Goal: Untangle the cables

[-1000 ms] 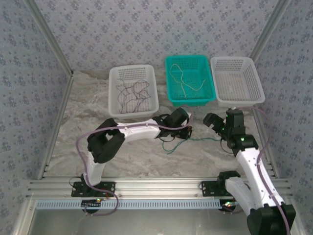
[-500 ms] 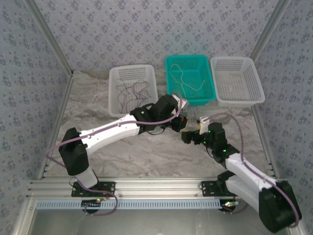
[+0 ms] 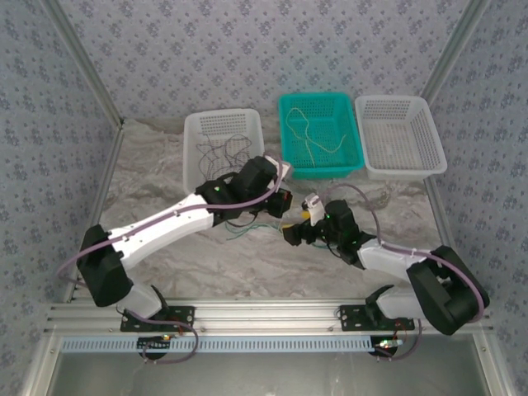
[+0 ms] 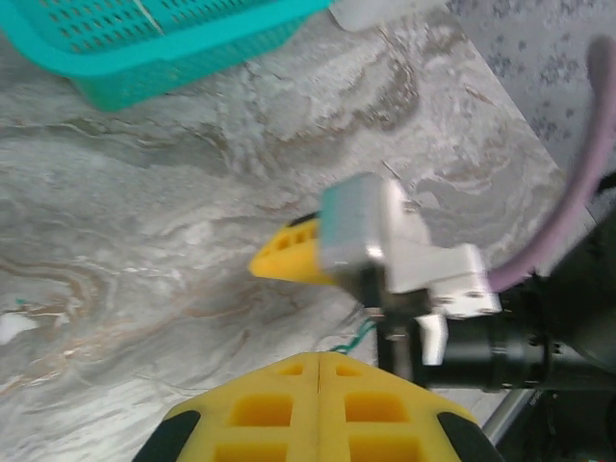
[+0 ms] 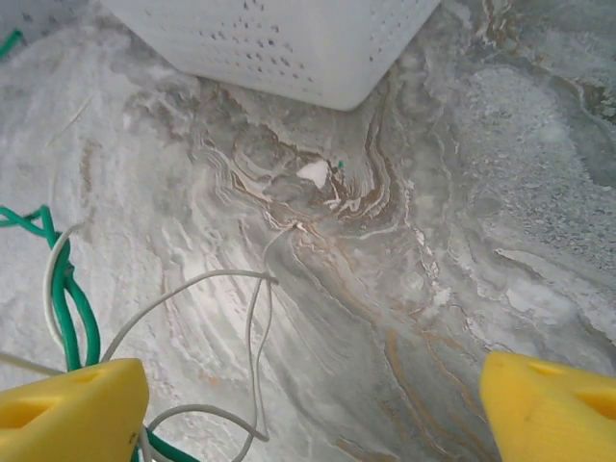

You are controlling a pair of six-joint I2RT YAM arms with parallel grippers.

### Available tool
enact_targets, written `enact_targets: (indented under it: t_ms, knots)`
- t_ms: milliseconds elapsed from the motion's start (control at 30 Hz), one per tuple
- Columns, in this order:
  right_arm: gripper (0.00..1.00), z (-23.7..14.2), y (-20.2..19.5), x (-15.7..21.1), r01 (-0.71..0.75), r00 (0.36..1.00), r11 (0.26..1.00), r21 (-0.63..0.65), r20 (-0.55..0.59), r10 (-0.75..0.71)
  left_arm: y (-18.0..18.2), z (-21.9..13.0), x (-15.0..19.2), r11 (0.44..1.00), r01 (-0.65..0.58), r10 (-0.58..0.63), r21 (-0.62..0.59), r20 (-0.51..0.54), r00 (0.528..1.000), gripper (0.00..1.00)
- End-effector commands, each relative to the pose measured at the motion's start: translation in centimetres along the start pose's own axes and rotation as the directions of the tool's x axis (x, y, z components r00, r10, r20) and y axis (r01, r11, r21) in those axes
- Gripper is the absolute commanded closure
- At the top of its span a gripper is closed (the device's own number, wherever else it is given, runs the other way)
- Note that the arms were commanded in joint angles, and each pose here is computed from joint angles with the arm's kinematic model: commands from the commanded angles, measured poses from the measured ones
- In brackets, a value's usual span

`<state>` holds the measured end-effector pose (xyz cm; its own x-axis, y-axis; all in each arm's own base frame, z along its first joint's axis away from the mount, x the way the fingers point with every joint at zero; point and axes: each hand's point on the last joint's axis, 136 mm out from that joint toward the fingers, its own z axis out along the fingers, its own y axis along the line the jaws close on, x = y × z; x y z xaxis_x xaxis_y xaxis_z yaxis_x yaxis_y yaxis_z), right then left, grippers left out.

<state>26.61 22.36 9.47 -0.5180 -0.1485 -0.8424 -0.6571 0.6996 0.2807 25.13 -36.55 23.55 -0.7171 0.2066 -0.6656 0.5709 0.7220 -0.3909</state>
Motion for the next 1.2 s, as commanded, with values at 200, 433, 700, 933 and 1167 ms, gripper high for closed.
enact_targets:
  t_ms: [200, 433, 700, 933, 1167]
  knots:
    - [0.03, -5.4, 0.2, -0.4, -0.007, 0.994, 0.996, 0.084, 0.109, -0.003, 1.7, -0.8, 0.0, 0.999, 0.041, -0.041, 0.0, 0.048, 0.998, 1.0]
    - [0.01, -5.3, 0.8, 1.1, 0.112, 0.991, 0.989, 0.1, 0.064, -0.118, 0.9, -1.4, -0.5, 0.999, 0.041, -0.043, 0.031, 0.062, 0.997, 1.0]
    - [0.1, 0.6, 0.6, 1.1, 0.225, 0.974, 0.972, 0.069, -0.045, -0.223, 0.2, -2.5, -1.2, 0.997, 0.037, -0.042, 0.062, 0.086, 0.995, 1.0]
    - [0.84, 4.4, -1.7, 1.0, 0.198, 0.978, 0.96, 0.198, -0.099, -0.181, 2.7, -4.8, -1.0, 0.993, 0.113, -0.108, -0.025, 0.141, 0.984, 1.0]
    - [1.0, 2.6, -5.0, 3.5, 0.094, 0.984, 0.938, 0.334, -0.176, -0.036, 9.5, -12.6, 0.0, 0.942, 0.275, -0.198, -0.191, 0.342, 0.918, 1.0]
